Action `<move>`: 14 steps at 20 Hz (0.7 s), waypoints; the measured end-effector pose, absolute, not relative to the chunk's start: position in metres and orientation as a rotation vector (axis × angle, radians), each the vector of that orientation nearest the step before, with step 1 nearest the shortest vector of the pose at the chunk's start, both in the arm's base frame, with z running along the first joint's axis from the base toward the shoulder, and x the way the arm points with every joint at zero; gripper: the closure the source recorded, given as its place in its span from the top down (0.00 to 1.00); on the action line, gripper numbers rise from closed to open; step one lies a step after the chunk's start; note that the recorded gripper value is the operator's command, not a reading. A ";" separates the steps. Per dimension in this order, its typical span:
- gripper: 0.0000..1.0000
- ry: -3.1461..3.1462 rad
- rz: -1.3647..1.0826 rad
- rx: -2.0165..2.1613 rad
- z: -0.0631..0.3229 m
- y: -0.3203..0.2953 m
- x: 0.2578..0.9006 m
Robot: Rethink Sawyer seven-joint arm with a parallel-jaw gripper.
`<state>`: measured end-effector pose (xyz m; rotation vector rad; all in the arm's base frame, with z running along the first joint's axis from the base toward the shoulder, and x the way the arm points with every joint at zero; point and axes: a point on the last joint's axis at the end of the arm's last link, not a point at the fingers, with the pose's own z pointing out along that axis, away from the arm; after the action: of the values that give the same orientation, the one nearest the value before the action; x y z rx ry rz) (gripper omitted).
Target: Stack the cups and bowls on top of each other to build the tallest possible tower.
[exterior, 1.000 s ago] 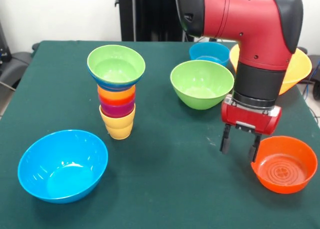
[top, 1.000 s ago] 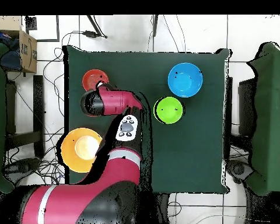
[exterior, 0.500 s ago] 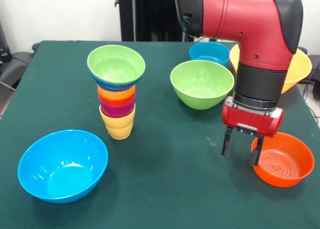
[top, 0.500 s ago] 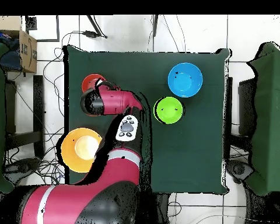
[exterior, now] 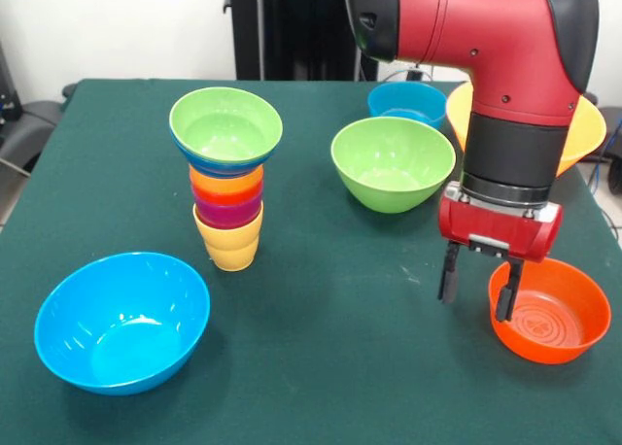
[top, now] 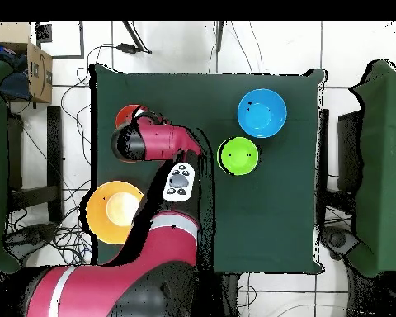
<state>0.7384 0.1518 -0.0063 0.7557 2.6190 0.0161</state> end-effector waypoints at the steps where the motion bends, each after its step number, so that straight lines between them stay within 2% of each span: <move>1: 1.00 2.616 0.018 0.756 -0.004 0.152 0.740; 14: 1.00 2.611 0.035 0.726 0.006 0.171 0.741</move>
<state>0.7405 0.1711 0.0061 0.7263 2.6106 0.0354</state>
